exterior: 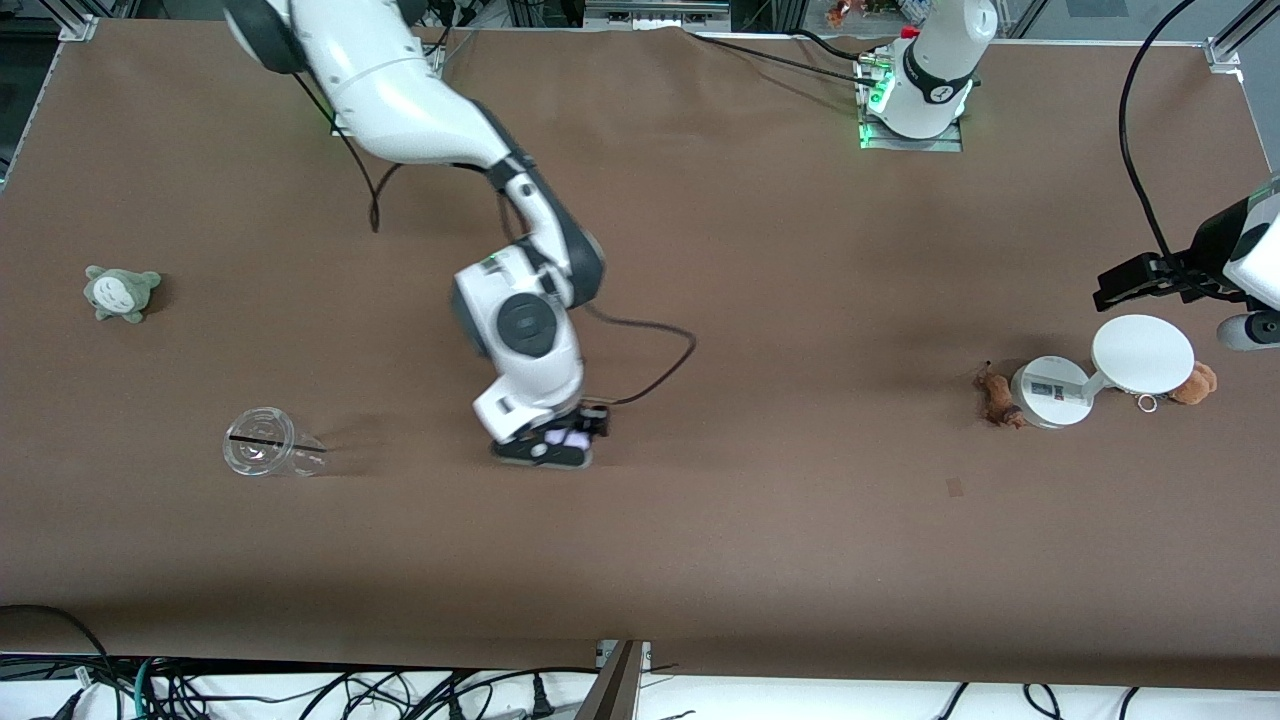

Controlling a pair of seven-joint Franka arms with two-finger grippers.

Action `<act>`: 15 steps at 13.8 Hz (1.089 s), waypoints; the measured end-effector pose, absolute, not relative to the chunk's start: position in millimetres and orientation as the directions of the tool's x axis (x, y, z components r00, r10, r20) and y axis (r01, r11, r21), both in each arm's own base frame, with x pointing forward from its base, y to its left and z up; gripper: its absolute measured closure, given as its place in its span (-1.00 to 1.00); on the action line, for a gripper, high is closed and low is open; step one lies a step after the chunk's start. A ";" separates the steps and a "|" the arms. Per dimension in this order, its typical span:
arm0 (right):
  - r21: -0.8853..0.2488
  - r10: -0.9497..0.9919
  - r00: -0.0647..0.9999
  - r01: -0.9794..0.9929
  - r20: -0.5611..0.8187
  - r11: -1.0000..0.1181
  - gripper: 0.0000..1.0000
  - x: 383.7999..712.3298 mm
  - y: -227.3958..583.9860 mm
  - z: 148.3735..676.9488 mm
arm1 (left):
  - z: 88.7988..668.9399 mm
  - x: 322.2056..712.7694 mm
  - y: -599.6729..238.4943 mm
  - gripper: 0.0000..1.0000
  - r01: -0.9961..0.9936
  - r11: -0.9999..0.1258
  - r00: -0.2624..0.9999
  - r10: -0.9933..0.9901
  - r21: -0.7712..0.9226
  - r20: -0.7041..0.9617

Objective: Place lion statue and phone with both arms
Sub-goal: 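Carry the white phone with the right gripper toward the glass cup, then lower the phone beside the glass cup and open the right gripper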

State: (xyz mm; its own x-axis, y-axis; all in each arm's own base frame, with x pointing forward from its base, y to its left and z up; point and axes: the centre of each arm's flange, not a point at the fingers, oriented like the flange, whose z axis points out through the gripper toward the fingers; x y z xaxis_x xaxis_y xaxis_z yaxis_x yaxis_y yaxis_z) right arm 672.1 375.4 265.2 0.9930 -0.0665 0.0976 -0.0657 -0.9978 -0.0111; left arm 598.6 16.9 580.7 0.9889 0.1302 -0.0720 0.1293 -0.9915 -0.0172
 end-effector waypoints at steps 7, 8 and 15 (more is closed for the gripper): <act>0.002 0.064 0.998 0.064 0.016 -0.998 -0.67 699.5 246.2 249.0 | 580.7 598.5 19.3 -1.00 0.136 -0.991 0.988 0.136 -0.008 -0.073; 0.004 0.076 0.997 0.076 0.012 -0.997 -0.67 700.4 236.3 244.1 | 580.7 598.5 18.4 -1.00 0.136 -0.991 0.988 0.136 0.001 -0.074; 0.006 0.125 0.991 0.125 0.042 -0.992 -0.67 694.7 179.0 204.8 | 579.9 598.9 17.9 -1.00 0.137 -0.991 0.988 0.136 0.005 -0.076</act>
State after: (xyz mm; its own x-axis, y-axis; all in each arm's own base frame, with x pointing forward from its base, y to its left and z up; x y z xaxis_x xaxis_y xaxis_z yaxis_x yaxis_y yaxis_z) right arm 694.7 179.0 204.8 0.9912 0.1255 0.0422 0.1254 -0.9921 0.0056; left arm 598.9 17.9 579.9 0.9878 0.1359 -0.0758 0.1366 -0.9906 0.0051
